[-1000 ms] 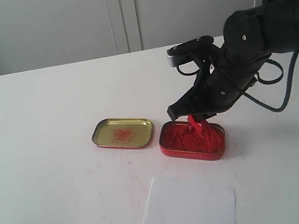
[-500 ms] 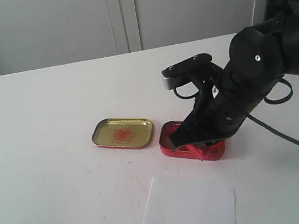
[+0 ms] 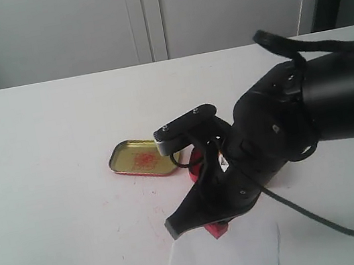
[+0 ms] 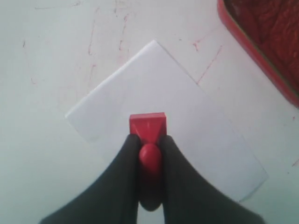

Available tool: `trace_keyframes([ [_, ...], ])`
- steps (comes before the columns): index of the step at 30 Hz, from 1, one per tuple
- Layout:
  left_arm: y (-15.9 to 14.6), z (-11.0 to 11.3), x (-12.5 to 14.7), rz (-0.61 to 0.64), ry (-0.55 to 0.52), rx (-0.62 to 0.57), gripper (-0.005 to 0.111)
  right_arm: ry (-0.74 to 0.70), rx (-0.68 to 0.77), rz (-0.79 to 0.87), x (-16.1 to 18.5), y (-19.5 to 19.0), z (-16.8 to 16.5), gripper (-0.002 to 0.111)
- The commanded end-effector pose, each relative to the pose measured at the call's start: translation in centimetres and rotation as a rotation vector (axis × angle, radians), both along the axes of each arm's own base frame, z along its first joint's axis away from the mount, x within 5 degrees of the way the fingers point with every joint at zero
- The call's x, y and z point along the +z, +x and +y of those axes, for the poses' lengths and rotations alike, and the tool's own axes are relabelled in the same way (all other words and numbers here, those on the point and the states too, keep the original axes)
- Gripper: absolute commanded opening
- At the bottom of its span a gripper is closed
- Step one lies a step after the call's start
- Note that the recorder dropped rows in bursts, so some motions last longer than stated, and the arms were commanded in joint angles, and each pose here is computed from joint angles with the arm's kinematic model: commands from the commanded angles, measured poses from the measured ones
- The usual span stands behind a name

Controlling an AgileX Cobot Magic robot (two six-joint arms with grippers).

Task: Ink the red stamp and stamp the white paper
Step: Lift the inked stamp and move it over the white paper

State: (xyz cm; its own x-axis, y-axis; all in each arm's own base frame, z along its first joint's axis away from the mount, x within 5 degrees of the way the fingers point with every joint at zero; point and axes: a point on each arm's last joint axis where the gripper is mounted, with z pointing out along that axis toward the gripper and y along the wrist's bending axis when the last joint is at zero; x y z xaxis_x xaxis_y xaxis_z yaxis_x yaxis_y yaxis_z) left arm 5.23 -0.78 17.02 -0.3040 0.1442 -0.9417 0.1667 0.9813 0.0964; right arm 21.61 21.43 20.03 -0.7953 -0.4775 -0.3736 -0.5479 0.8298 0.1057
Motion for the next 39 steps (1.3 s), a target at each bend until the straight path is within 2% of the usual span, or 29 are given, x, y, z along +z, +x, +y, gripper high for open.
trace_keyframes([
  [1, 0.0, 0.0, -0.1, -0.003, 0.0, 0.002, 0.0, -0.013, -0.028, -0.028, 0.2, -1.0, 0.8, 0.0],
  [18, 0.0, 0.0, -0.1, -0.003, 0.0, 0.002, 0.0, -0.064, -0.175, -0.015, -1.0, -1.5, 0.3, 0.0],
  [30, 0.0, 0.0, -0.1, -0.003, 0.0, 0.002, 0.0, -0.055, -0.211, -0.009, -2.8, -1.7, 1.7, 0.0],
  [39, 0.0, 0.0, -0.1, -0.003, 0.0, 0.002, 0.0, -0.168, -0.187, -0.018, -6.3, -0.9, 1.9, 0.0],
])
